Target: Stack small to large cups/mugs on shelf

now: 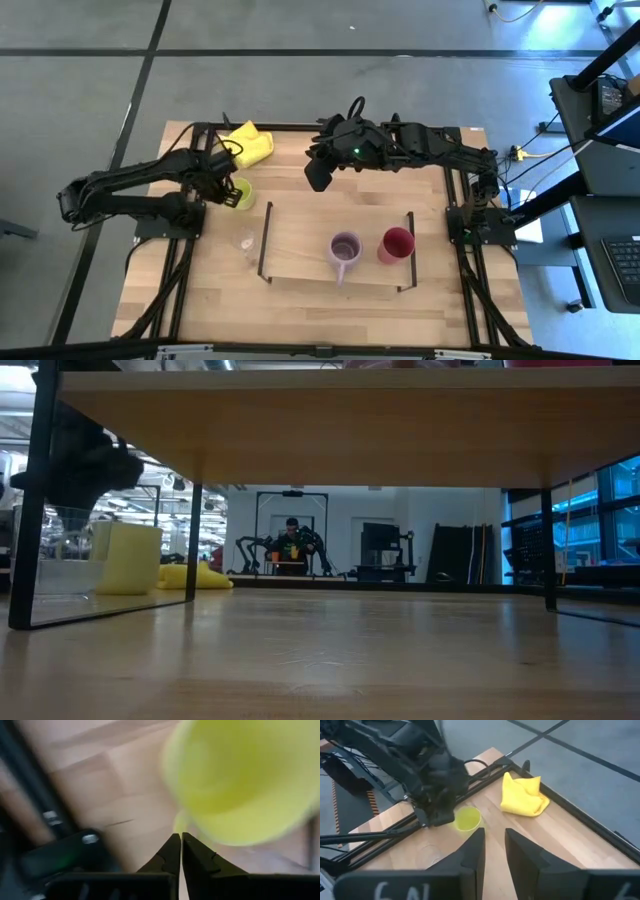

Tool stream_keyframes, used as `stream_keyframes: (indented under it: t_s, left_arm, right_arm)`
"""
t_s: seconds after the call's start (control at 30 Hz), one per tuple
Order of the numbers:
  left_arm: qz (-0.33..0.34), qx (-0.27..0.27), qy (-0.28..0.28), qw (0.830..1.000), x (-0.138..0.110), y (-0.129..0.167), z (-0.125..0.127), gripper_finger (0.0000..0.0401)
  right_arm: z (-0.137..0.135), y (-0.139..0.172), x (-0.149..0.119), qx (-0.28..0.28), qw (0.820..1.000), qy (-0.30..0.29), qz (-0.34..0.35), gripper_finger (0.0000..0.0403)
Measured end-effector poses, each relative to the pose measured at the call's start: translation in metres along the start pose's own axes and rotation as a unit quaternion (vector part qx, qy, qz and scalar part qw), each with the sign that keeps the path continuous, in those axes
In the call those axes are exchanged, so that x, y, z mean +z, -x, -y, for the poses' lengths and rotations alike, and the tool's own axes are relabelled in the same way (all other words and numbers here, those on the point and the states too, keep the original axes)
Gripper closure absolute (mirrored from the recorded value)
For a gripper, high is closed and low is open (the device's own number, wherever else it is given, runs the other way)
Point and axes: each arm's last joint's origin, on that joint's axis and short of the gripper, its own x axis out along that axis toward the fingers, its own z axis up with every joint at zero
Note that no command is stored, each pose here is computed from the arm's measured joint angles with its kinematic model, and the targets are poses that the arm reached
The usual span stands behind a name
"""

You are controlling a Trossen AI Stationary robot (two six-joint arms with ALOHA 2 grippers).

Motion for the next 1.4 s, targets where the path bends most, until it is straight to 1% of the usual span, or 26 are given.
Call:
stream_keyframes:
  t_s: [0.07,0.17,0.3,0.47,0.53,0.63,0.73,0.8,0.87,1.0,1.1,1.23,1.4]
  left_arm:
    - [0.014,-0.029,-0.005,0.999,-0.001,0.003,0.007,0.0390]
    - [0.035,-0.056,-0.012,0.998,-0.002,0.004,0.016,0.0390]
    - [0.044,-0.072,-0.023,0.996,-0.003,0.003,0.024,0.0390]
    - [0.031,-0.055,-0.028,0.998,-0.006,0.002,0.022,0.0390]
    - [0.030,-0.054,-0.028,0.998,-0.008,0.006,0.020,0.0389]
    - [0.074,-0.051,-0.031,0.995,-0.008,0.023,0.018,0.0389]
    - [0.141,-0.022,-0.047,0.989,-0.007,0.042,0.016,0.0381]
    - [0.162,-0.002,-0.056,0.985,-0.005,0.046,0.014,0.0369]
    - [0.158,0.010,-0.050,0.986,-0.002,0.042,0.011,0.0353]
    - [0.132,0.011,-0.029,0.991,0.005,0.024,0.010,0.0316]
    - [0.138,0.000,-0.018,0.990,0.010,0.021,0.012,0.0297]
    - [0.132,-0.010,-0.016,0.991,0.012,0.019,0.012,0.0290]
    - [0.100,-0.033,-0.009,0.994,0.011,0.001,0.009,0.0290]
  right_arm:
    - [0.002,-0.001,0.001,-0.003,1.000,-0.002,0.000,0.0327]
    - [0.004,-0.002,0.002,-0.006,1.000,-0.005,0.001,0.0327]
    - [0.004,-0.002,0.002,-0.006,1.000,-0.006,0.001,0.0327]
    - [0.004,-0.002,0.002,-0.006,1.000,-0.009,0.001,0.0327]
    - [0.004,-0.002,0.002,-0.006,1.000,-0.014,0.001,0.0327]
    - [0.004,-0.002,0.002,-0.006,1.000,-0.016,0.001,0.0327]
    - [0.004,-0.002,0.002,-0.006,1.000,-0.008,0.001,0.0327]
    - [0.004,-0.002,0.003,-0.004,1.000,-0.008,0.005,0.0326]
    - [0.003,-0.002,0.004,-0.001,1.000,-0.010,0.011,0.0326]
    - [0.003,-0.002,0.005,0.000,1.000,-0.011,0.014,0.0326]
    - [0.003,-0.002,0.004,-0.001,1.000,-0.009,0.011,0.0326]
    - [0.004,-0.002,0.003,-0.004,1.000,-0.007,0.006,0.0326]
    - [0.004,-0.002,0.003,-0.004,1.000,-0.007,0.006,0.0326]
